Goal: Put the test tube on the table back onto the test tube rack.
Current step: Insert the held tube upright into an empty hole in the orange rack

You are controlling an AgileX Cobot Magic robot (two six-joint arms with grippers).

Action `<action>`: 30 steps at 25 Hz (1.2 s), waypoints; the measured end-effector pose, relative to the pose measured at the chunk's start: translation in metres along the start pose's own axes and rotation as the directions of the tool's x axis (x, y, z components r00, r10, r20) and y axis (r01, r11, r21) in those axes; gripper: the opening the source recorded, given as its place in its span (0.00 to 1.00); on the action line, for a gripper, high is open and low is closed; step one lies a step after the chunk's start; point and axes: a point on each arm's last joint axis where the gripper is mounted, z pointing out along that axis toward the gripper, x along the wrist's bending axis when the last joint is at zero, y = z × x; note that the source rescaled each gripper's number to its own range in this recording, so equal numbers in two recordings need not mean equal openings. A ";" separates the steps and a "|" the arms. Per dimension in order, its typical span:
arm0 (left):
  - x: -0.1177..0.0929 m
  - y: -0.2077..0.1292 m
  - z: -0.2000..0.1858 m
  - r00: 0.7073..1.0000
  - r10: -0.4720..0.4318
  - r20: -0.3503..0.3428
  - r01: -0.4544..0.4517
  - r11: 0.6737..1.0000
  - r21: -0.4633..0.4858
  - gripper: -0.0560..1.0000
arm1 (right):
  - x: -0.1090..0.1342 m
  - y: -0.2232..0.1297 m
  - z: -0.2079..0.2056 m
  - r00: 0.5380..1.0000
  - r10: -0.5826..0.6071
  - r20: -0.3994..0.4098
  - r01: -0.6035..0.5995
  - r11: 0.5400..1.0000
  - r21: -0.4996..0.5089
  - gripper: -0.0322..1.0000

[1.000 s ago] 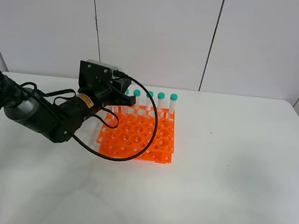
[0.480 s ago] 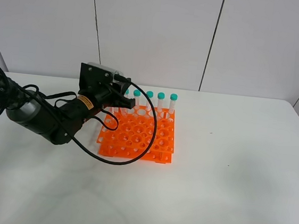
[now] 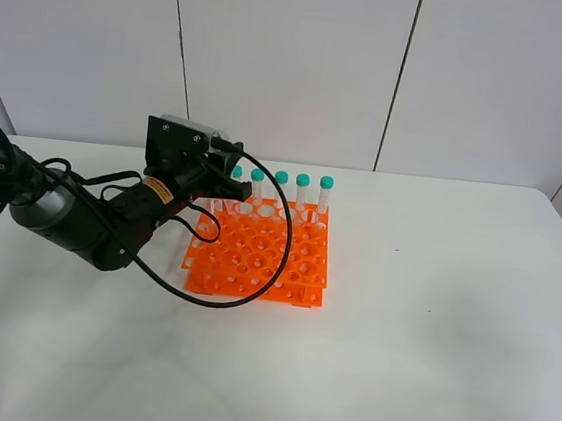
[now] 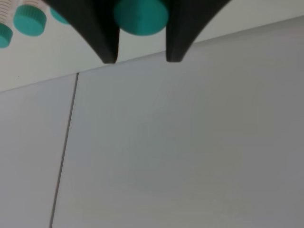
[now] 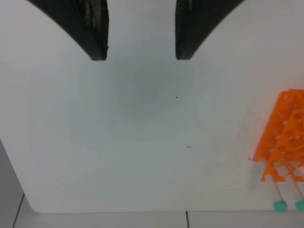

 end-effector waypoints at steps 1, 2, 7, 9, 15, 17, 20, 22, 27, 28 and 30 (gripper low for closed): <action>0.000 0.000 0.000 1.000 0.000 0.000 0.000 1.000 0.000 0.05 | 0.000 0.000 0.000 1.000 0.000 0.000 0.000 1.000 0.000 0.42; 0.000 0.000 0.000 1.000 0.000 0.000 0.000 1.000 0.000 0.05 | 0.000 0.000 0.000 1.000 0.000 0.000 0.000 1.000 0.000 0.42; 0.000 0.000 0.000 1.000 -0.011 0.000 0.011 1.000 -0.001 0.05 | 0.000 0.000 0.000 1.000 0.000 0.000 0.000 1.000 0.000 0.42; 0.000 -0.001 0.000 1.000 -0.012 0.000 0.012 1.000 -0.001 0.05 | 0.000 0.000 0.000 1.000 0.000 0.000 0.000 1.000 0.000 0.42; 0.000 -0.012 0.000 0.999 -0.039 -0.002 0.040 0.999 0.027 0.05 | 0.000 0.000 0.000 1.000 0.000 0.000 0.000 1.000 0.000 0.42; 0.000 -0.012 0.000 0.999 -0.042 -0.002 0.042 0.999 0.026 0.05 | 0.000 0.000 0.000 1.000 0.000 0.000 0.000 1.000 0.000 0.42; 0.000 -0.011 0.000 0.999 -0.044 -0.001 0.045 0.999 0.017 0.05 | 0.000 0.000 0.000 1.000 0.000 0.000 0.000 1.000 0.000 0.42; 0.000 -0.011 0.000 0.998 -0.056 -0.001 0.056 0.998 0.015 0.05 | 0.000 0.000 0.000 1.000 0.000 0.000 0.000 1.000 0.000 0.42; 0.001 -0.010 0.000 0.995 -0.097 -0.009 0.097 0.995 0.012 0.05 | 0.000 0.000 0.000 1.000 0.000 0.000 0.000 1.000 0.000 0.42; 0.001 -0.010 0.000 0.995 -0.099 -0.009 0.100 0.995 0.012 0.05 | 0.000 0.000 0.000 1.000 0.000 0.000 0.000 1.000 0.000 0.42; 0.001 -0.010 0.000 0.995 -0.102 -0.009 0.102 0.995 0.012 0.05 | 0.000 0.000 0.000 1.000 0.000 0.000 0.000 1.000 0.000 0.42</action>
